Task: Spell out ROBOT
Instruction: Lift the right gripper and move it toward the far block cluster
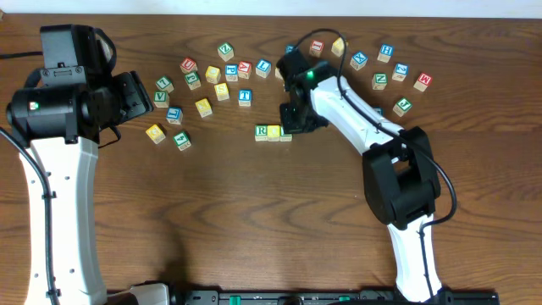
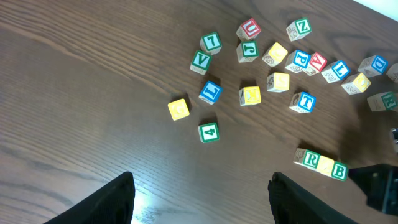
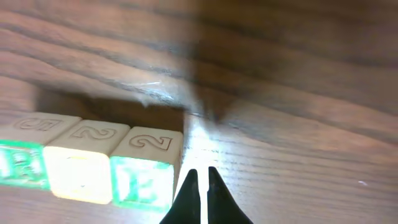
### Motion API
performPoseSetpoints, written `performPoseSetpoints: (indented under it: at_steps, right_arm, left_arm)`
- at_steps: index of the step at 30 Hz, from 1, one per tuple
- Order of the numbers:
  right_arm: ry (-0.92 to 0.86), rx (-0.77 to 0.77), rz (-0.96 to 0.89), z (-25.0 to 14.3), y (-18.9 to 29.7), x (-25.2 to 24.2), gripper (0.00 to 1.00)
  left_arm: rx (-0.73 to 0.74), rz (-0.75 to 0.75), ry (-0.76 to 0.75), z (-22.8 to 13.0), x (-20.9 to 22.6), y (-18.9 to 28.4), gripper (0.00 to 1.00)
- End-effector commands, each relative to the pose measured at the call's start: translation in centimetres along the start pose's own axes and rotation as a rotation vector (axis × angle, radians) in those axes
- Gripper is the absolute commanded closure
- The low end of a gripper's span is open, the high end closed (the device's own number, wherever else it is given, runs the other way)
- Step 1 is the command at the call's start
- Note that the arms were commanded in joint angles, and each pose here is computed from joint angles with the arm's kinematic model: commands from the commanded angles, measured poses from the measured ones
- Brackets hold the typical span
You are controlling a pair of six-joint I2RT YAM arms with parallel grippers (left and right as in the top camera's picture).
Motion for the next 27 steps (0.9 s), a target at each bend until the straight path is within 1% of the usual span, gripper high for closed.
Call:
performPoseSetpoints:
  at_steps: [1, 4, 9, 11, 14, 18, 21, 22, 24, 27]
  right_arm:
    - [-0.003, -0.087, -0.006, 2.5, 3.5, -0.4, 0.98]
    - [0.005, -0.110, 0.002, 3.6, 5.7, -0.8, 0.93]
    - [0.037, -0.171, 0.036, 4.9, 8.9, 0.4, 0.71]
    - [0.045, -0.203, 0.053, 5.4, 10.0, 1.2, 0.65]
    - [0.049, -0.253, 0.081, 6.4, 11.6, 1.8, 0.57]
    - [0.054, -0.301, 0.124, 7.2, 13.5, 2.7, 0.53]
    - [0.071, -0.339, 0.151, 7.7, 13.9, 3.9, 0.50]
    - [0.072, -0.365, 0.175, 7.9, 14.1, 5.1, 0.46]
    - [0.037, -0.396, 0.196, 8.2, 14.4, 6.1, 0.46]
    - [0.033, -0.438, 0.234, 8.8, 14.7, 7.6, 0.46]
  left_arm:
    - [0.004, 0.005, -0.006, 0.0, 0.1, -0.1, 0.32]
    - [0.004, 0.005, -0.006, 0.0, 0.1, -0.1, 0.32]
    - [0.003, 0.004, -0.006, 0.0, 0.1, -0.1, 0.32]
    - [0.003, 0.004, -0.006, 0.0, 0.1, -0.1, 0.32]
    - [0.003, 0.004, -0.006, 0.0, 0.1, -0.1, 0.32]
    - [0.003, 0.004, -0.006, 0.0, 0.1, -0.1, 0.32]
    - [0.003, 0.004, -0.006, 0.0, 0.1, -0.1, 0.32]
    - [0.003, 0.004, -0.006, 0.0, 0.1, -0.1, 0.32]
    - [0.000, 0.004, -0.005, 0.1, 0.1, -0.1, 0.32]
    - [-0.003, 0.003, 0.017, 0.2, 0.1, -0.1, 0.32]
Point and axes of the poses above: each gripper's point midway between its finger pads, its own y axis back along the fingers, its own x axis along the line the jaws close on, z = x × y, the point moved 2 cm from there along y, back along the fingers, and after that the axes turned 6 degrees about -y, right-handed, at the moved point
